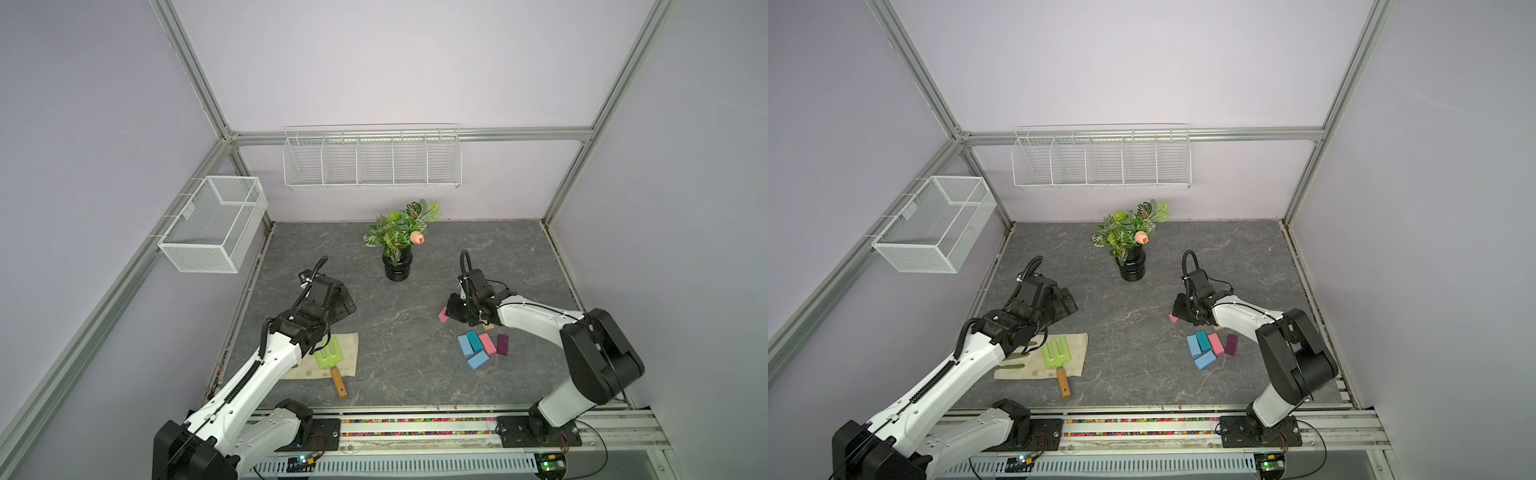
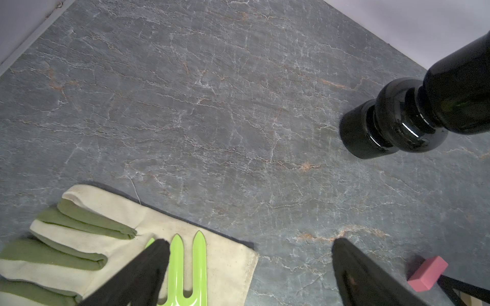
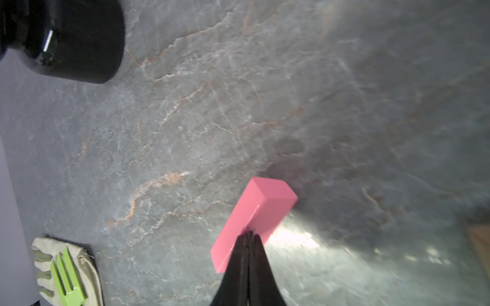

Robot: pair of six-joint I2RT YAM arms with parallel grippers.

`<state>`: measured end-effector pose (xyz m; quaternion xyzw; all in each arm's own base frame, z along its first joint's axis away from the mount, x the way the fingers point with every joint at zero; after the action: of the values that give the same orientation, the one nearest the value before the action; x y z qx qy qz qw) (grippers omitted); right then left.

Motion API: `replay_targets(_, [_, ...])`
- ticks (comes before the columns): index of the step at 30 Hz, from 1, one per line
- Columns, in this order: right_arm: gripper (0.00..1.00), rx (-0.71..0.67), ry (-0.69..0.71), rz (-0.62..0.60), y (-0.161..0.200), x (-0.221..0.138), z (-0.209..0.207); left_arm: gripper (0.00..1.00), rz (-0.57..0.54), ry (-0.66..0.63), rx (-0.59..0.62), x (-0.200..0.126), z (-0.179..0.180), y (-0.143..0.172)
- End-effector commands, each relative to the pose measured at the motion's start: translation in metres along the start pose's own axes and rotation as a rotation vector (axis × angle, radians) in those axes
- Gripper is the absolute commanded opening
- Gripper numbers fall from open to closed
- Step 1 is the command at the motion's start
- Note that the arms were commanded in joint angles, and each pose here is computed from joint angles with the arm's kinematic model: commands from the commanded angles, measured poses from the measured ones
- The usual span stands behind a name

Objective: Assemble the number 8 with building blocks
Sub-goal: Move the building block to the center of the board.

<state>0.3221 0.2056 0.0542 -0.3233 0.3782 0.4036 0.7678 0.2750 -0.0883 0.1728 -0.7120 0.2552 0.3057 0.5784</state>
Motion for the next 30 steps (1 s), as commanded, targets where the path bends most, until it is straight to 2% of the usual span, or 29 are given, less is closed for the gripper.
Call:
replay_targets(1, [0.07,-0.029,-0.028,0.018,0.000,0.009,0.015,1.00,0.000,-0.011,0.000,0.004,0.001,0.003])
replay_targets(8, [0.08,-0.040,-0.059,-0.008,-0.007,0.007,0.025,1.00,-0.002,-0.017,0.009,0.004,0.002,0.002])
replay_targets(10, [0.10,-0.053,-0.031,-0.025,-0.009,-0.002,0.021,1.00,-0.003,-0.019,0.013,0.004,0.001,0.001])
replay_targets(15, [0.07,-0.097,0.045,-0.015,0.000,-0.011,0.003,1.00,-0.008,-0.020,0.013,0.004,0.001,0.000])
replay_targets(22, [0.07,-0.079,0.077,0.043,0.024,0.002,-0.023,0.99,-0.012,-0.015,0.009,0.003,-0.001,-0.003])
replay_targets(30, [0.07,-0.113,0.073,0.084,0.036,0.017,-0.015,1.00,-0.007,-0.012,0.007,0.004,-0.002,-0.003])
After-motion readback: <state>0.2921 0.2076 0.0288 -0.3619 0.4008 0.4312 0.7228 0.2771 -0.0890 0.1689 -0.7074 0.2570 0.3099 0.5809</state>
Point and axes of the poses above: each gripper's point midway between its finger pads, its own x axis out along the fingers, its own z axis along the line the jaws close on, y = z × x, the point moved 1 cm from there along -x, back along the fingers, and after that the axes turned 12 degrees about x, right-handed, at the moved point
